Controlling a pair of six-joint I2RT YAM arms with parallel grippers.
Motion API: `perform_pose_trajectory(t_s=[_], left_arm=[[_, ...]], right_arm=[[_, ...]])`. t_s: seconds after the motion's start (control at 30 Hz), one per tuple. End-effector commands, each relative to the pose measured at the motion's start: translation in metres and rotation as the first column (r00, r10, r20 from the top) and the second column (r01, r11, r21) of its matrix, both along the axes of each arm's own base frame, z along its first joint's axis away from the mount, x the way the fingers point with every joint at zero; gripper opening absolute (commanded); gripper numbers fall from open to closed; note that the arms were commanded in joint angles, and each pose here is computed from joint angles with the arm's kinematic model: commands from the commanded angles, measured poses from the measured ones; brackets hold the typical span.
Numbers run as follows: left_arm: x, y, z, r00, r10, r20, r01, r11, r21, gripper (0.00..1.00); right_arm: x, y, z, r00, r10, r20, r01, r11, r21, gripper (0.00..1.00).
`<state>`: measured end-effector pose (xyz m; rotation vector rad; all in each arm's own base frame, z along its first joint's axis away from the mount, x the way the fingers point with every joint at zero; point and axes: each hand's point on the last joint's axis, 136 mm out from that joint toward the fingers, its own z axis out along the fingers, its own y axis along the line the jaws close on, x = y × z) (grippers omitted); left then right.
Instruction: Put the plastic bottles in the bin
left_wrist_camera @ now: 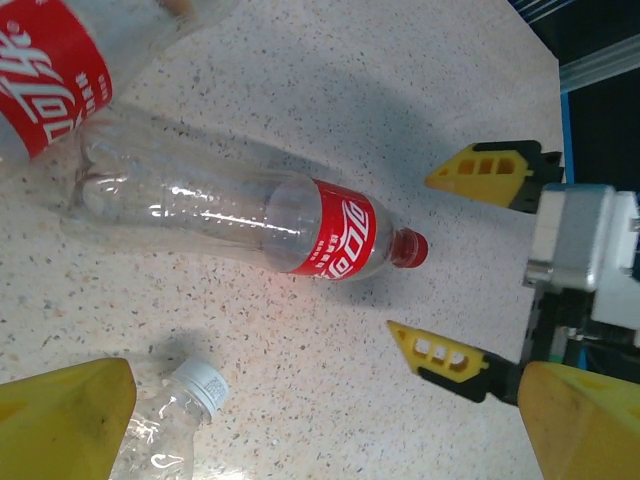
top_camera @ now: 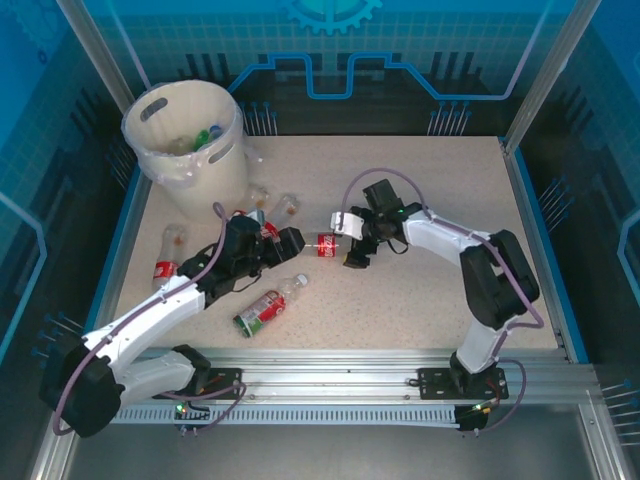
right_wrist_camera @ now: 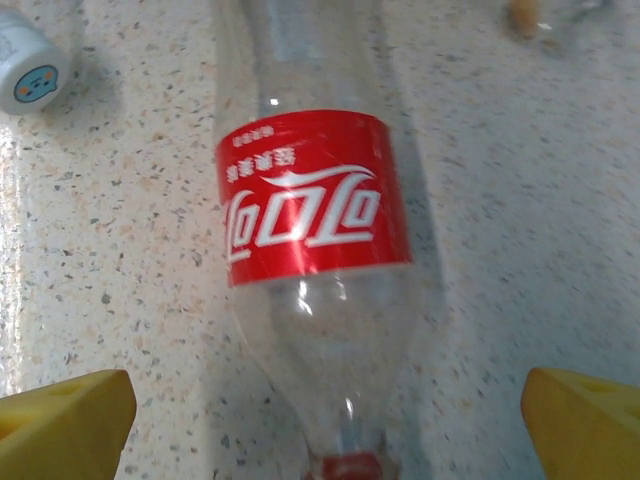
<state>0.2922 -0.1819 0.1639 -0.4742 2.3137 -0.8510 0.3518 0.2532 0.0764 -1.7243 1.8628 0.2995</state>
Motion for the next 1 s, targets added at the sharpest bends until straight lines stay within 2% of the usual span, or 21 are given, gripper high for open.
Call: perform_pose_trajectory(t_s=[0.0,0.2,0.37,0.6,0.7,0.9,0.97], left_arm=[[0.007,-0.002,0.019,0.996,0.082,0.045,-0.076,0.99,-0.121,0.99],[0.0,0.012,0.012,0.99,0.132,0.053,-0.125,0.984,-0.124,0.99],[-0.004,0.019,0.003,0.987,0.155,0.042,-0.15,0.983,-0.108,0.99],[-0.006,0.021,-0.007,0.986,0.163,0.03,-0.159,0.982,-0.106,0.99],[-0.007,0.022,-0.007,0.986,0.163,0.029,-0.159,0.982,-0.103,0.99],[-0.007,0.022,0.001,0.987,0.155,0.053,-0.149,0.983,-0.104,0.99],[-0.007,0.023,0.003,0.987,0.151,0.059,-0.145,0.985,-0.095,0.98]], right_arm=[[-0.003,0.013,-0.016,0.996,0.082,-0.02,-0.082,0.996,-0.035,1.0],[0.006,0.019,-0.041,0.996,0.08,-0.034,-0.082,0.994,-0.066,1.0],[0.005,0.026,-0.046,0.995,0.09,-0.04,-0.092,0.994,-0.055,0.94],[0.011,0.027,-0.049,0.996,0.085,-0.019,-0.086,0.994,-0.066,0.78],[0.01,0.028,-0.045,0.996,0.087,-0.018,-0.088,0.994,-0.058,0.69],[0.002,0.021,-0.032,0.997,0.072,-0.034,-0.073,0.996,-0.056,0.64],[-0.002,0.017,-0.024,0.998,0.058,-0.031,-0.06,0.997,-0.043,0.6]])
